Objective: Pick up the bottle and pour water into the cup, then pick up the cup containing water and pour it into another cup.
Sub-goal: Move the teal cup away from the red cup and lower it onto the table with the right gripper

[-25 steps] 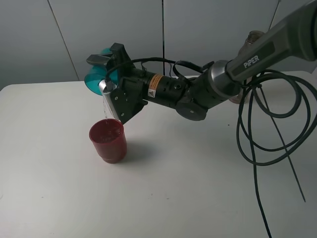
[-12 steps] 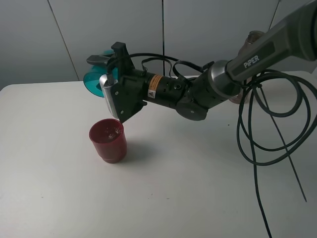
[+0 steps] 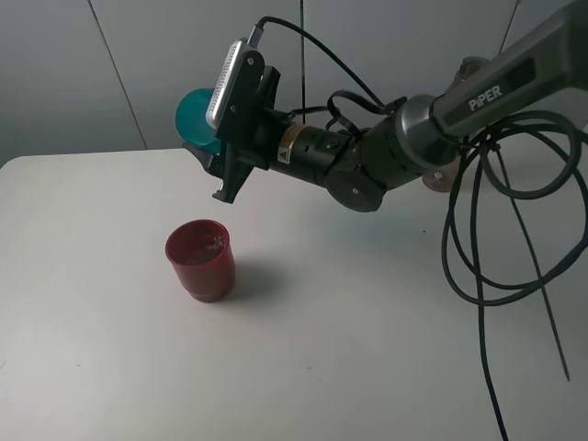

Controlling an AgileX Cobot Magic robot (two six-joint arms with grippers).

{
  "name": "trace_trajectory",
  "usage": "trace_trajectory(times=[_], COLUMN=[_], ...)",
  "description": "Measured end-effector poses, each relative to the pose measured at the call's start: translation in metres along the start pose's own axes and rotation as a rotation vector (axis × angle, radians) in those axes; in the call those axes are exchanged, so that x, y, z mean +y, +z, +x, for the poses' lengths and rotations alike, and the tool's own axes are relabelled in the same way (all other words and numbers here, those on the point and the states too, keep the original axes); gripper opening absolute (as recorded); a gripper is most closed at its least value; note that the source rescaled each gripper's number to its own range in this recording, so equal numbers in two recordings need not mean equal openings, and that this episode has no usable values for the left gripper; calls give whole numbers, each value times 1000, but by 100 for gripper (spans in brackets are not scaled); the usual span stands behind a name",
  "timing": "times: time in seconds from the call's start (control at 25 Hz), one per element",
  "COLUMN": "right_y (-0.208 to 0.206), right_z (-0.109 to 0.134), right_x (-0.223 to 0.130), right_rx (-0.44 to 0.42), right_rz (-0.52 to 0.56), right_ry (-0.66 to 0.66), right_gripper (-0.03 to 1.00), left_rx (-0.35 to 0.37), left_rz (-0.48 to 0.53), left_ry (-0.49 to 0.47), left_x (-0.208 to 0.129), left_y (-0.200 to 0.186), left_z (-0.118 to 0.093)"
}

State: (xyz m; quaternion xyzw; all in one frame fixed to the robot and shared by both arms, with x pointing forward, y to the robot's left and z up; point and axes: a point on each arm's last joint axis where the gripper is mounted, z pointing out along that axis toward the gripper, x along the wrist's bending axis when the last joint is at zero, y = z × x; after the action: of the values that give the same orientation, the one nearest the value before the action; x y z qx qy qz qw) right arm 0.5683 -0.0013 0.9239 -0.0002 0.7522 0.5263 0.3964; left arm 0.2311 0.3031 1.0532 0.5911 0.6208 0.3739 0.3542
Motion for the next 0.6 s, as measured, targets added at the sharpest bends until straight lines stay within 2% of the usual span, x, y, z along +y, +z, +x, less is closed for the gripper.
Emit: trace_trajectory(times=[0.12,0.28,0.6], right_y=[-4,-14,-43], right_z=[-11,-25,-47], right_x=[-11,-33,-85], right_rx=[-56,-188,-355], right_rz=[94,190,280], right_ry=[153,381,684], right_gripper=[4,4,4], left_rx=[0,0,0], left_rz=[0,0,0], left_ry=[0,0,-4], left_x=[0,0,0], left_y=[0,0,0], left_z=[0,0,0])
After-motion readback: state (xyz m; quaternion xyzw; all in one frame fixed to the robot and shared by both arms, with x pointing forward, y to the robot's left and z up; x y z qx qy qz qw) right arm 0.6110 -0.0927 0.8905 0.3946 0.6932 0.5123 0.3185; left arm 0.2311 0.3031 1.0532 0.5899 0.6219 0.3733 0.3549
